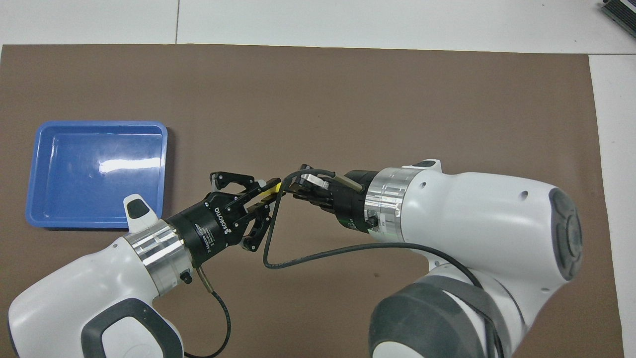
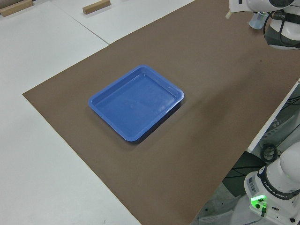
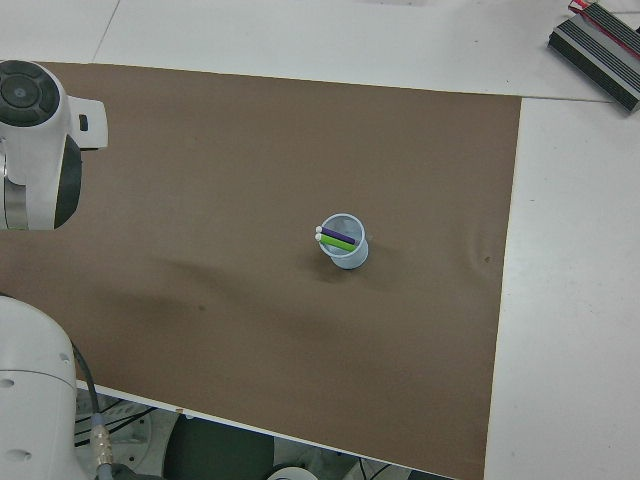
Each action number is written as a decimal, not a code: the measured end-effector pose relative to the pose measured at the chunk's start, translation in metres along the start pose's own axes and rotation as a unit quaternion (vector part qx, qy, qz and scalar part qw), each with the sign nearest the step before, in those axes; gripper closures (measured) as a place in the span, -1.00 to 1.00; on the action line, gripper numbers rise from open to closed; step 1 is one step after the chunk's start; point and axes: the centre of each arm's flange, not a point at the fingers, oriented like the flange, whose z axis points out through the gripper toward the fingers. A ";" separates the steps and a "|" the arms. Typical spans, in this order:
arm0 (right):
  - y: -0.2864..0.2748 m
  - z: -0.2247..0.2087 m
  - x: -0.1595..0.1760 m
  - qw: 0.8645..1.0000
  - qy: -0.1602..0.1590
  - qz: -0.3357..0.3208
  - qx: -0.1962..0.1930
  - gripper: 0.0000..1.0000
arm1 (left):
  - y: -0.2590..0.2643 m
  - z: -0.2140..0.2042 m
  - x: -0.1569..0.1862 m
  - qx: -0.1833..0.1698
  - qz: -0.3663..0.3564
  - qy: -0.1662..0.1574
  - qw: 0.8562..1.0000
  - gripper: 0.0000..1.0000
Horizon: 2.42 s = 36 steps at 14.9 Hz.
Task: Right arm passes pens to left for tray arrangement
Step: 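Close the left gripper on the yellow pen held by the right gripper, then carry the yellow pen to the tray while the right gripper withdraws, then lower the yellow pen into the tray and open the left gripper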
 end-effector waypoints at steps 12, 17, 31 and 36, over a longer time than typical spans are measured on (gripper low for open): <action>0.023 -0.008 0.025 0.997 -0.005 -0.056 -0.047 -1.00 | 0.023 -0.008 0.023 0.099 0.295 0.041 0.950 0.66; 0.061 -0.025 0.057 0.980 -0.027 -0.144 -0.134 -1.00 | 0.057 -0.052 0.076 0.286 0.501 0.088 0.812 0.66; 0.217 -0.046 0.154 0.856 -0.099 -0.353 -0.364 -0.64 | 0.094 -0.102 0.194 0.471 0.677 0.085 0.559 0.66; 0.271 -0.043 0.189 0.843 -0.097 -0.340 -0.405 -0.21 | 0.112 -0.089 0.242 0.460 0.669 0.103 0.574 0.66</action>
